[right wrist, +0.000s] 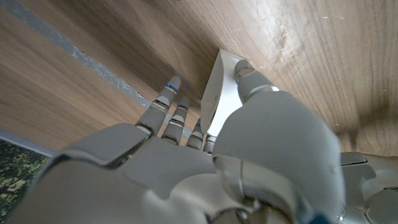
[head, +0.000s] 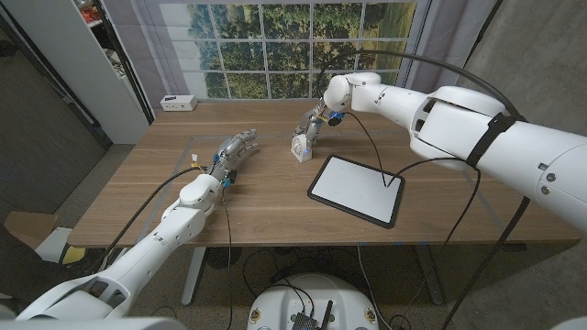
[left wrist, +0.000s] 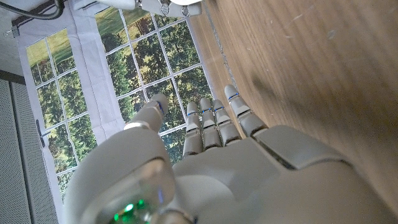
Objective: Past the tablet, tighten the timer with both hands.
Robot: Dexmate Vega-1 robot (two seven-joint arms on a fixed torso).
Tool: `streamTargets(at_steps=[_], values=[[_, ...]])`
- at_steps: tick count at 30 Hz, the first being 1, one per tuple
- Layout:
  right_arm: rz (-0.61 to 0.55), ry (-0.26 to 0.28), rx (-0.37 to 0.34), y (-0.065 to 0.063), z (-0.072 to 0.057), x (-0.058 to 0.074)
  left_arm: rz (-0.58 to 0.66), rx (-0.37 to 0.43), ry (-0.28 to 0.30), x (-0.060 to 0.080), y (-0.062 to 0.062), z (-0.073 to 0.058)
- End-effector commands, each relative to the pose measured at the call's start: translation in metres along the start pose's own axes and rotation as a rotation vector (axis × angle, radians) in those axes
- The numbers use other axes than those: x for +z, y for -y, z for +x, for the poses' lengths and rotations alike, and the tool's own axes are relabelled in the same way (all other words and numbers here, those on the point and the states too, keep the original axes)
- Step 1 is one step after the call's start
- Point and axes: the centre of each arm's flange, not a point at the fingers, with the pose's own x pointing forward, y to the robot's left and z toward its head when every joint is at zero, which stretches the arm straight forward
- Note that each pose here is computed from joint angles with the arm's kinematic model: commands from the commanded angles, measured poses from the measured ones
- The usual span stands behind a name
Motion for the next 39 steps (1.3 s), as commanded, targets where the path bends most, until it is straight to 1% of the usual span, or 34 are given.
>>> streamTargets(at_steps=[1,6,15,23,29,31,33,34,36,38,39], values=[[0.022,0.010,0.009,-0.009,0.005,0.000,-0.004,-0.001,-0.002,-0.001,-0.002,0.000],[0.029,0.017,0.000,-0.012,0.005,-0.001,-0.004,-0.004,-0.001,-0.002,-0.001,0.000],[0.054,0.035,-0.050,-0.018,0.004,-0.003,0.004,-0.005,0.000,0.000,-0.001,-0.002],[0.072,0.049,-0.104,-0.021,0.002,-0.006,0.040,-0.011,0.021,0.008,0.000,-0.003],[0.075,0.045,-0.127,-0.019,-0.001,-0.007,0.121,-0.025,0.048,0.020,0.005,-0.004],[0.076,0.042,-0.128,-0.019,-0.002,-0.007,0.134,-0.027,0.052,0.021,0.005,-0.005],[0.084,0.039,-0.127,-0.017,-0.004,-0.008,0.178,-0.032,0.064,0.027,0.007,-0.005],[0.084,0.039,-0.127,-0.017,-0.004,-0.008,0.179,-0.031,0.063,0.027,0.008,-0.005],[0.103,0.040,-0.133,-0.013,-0.007,-0.010,0.222,-0.034,0.073,0.033,0.009,-0.006],[0.118,0.044,-0.132,-0.011,-0.008,-0.011,0.235,-0.034,0.074,0.034,0.010,-0.006],[0.147,0.053,-0.131,-0.008,-0.010,-0.014,0.254,-0.033,0.077,0.036,0.010,-0.006]])
